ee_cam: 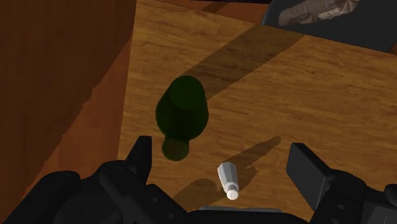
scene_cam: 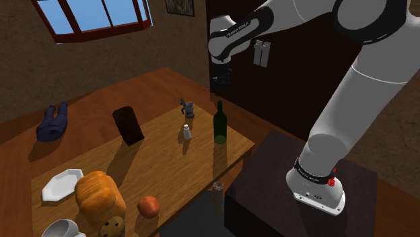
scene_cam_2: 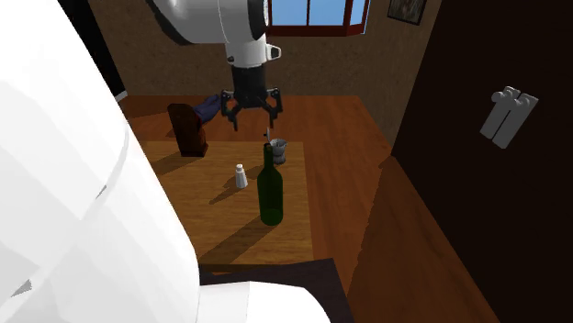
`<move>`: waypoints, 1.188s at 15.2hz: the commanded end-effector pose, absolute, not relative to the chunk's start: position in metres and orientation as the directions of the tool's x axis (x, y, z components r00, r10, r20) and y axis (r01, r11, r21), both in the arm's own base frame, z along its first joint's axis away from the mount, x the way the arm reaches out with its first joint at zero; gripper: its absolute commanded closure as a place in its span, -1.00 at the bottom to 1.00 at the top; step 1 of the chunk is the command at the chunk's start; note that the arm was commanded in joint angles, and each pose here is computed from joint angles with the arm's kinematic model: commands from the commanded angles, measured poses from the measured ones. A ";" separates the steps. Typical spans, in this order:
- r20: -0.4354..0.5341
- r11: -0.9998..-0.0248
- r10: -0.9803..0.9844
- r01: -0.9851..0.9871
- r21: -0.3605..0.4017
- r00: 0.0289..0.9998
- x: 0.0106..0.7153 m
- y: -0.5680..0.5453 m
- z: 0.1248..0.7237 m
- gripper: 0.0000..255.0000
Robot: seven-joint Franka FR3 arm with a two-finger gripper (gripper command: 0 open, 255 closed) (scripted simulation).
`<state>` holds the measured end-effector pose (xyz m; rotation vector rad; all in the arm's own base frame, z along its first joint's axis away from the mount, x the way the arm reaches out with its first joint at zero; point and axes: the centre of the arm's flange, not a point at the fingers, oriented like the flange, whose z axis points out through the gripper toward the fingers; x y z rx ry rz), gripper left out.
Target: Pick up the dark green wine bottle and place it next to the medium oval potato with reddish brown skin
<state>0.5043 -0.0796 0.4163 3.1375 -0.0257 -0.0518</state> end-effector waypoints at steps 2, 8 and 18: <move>-0.056 -1.000 -0.023 -0.022 0.005 0.998 0.526 -0.094 0.382 -1.00; -0.095 -0.999 -0.033 -0.032 0.006 0.995 0.563 -0.116 0.326 -1.00; -0.095 -0.999 -0.033 -0.032 0.006 0.995 0.559 -0.116 0.286 -1.00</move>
